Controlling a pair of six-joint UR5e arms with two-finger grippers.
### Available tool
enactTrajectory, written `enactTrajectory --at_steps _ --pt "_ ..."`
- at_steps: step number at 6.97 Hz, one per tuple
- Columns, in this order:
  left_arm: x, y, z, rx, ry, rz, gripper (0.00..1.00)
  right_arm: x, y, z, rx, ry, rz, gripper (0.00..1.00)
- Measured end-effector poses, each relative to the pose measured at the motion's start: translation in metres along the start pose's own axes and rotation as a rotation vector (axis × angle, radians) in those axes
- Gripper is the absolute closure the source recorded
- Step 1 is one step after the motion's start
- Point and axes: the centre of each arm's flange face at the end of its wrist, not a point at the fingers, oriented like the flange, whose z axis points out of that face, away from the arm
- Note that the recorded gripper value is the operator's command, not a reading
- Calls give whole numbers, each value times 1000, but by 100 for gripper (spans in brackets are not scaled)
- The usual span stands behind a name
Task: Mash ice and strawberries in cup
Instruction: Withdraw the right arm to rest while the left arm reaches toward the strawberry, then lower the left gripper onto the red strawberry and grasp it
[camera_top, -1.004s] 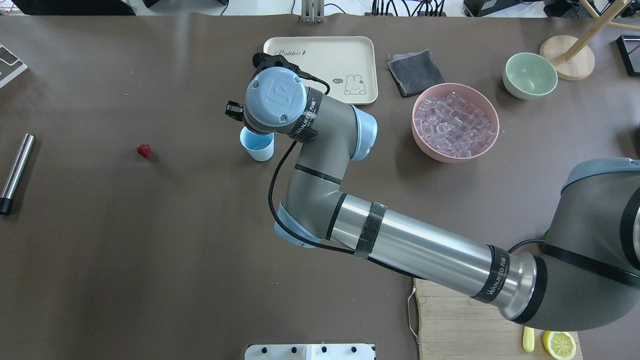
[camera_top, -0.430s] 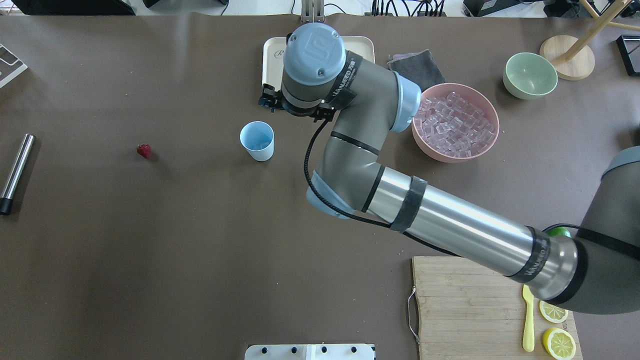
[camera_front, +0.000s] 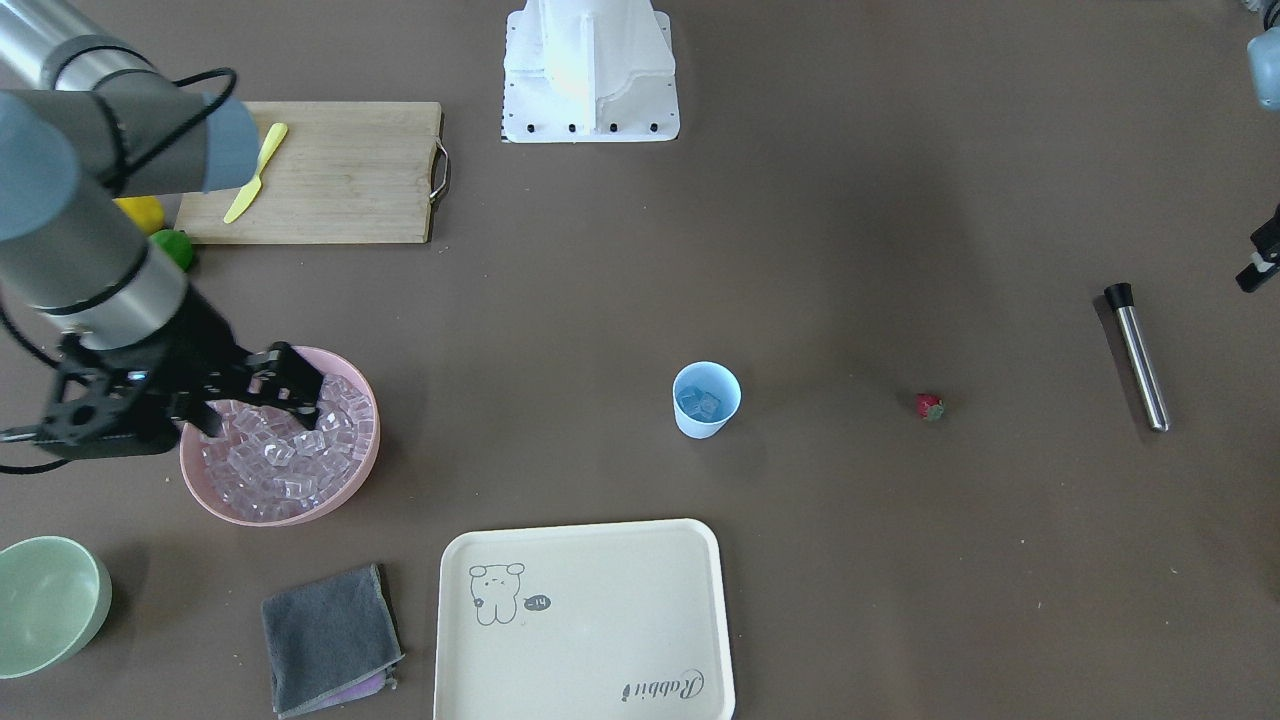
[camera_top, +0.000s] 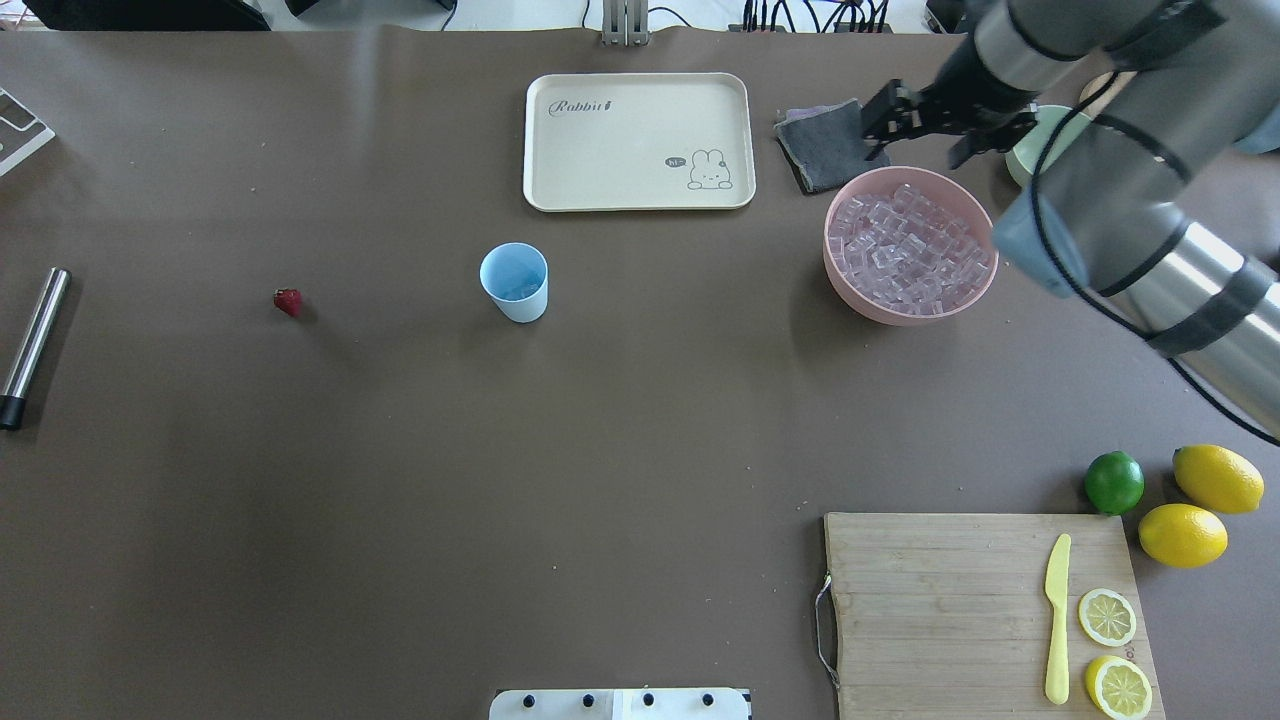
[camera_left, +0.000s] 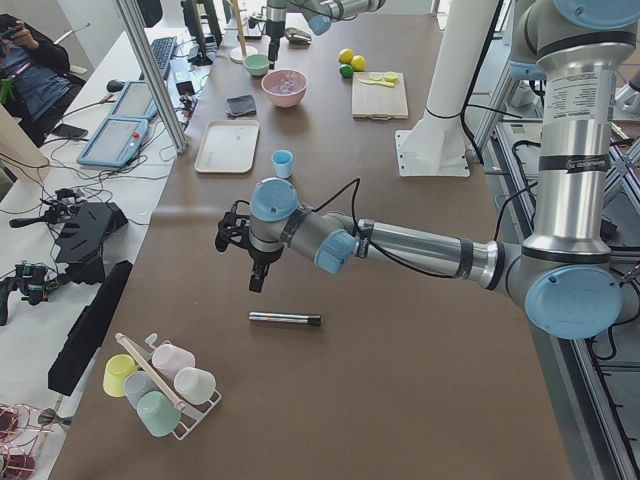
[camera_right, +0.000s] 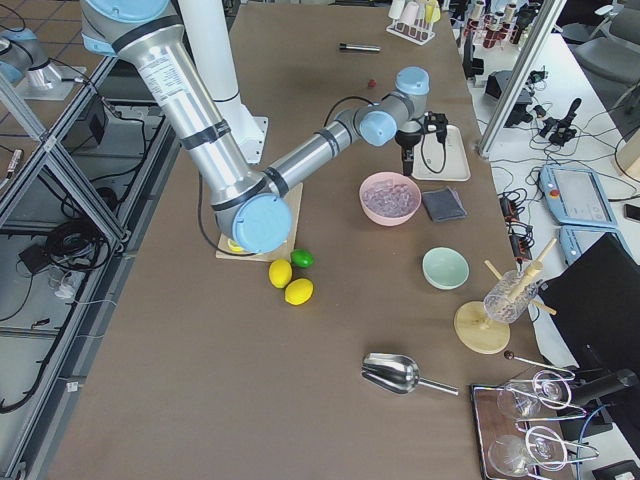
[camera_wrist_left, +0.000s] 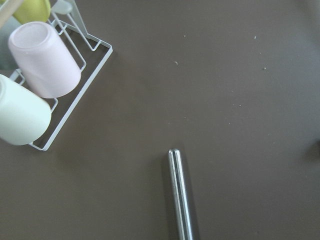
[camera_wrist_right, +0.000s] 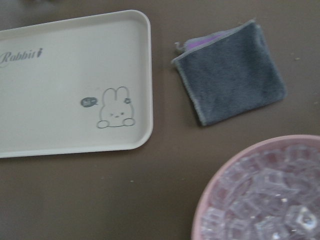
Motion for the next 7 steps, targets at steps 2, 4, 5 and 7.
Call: enactTrajectory --at_steps 2,4,5,7 --pt "106 -20 60 -29 -13 -62 1 211 8 -37 -30 25 -75 0" --pt "176 -27 105 -78 5 -142 1 359 88 -60 -18 56 -23 0" --pt "187 -28 118 -97 3 -164 1 401 133 -70 -2 65 -1 0" --pt "193 -25 128 -112 1 -173 1 450 195 -84 26 81 17 0"
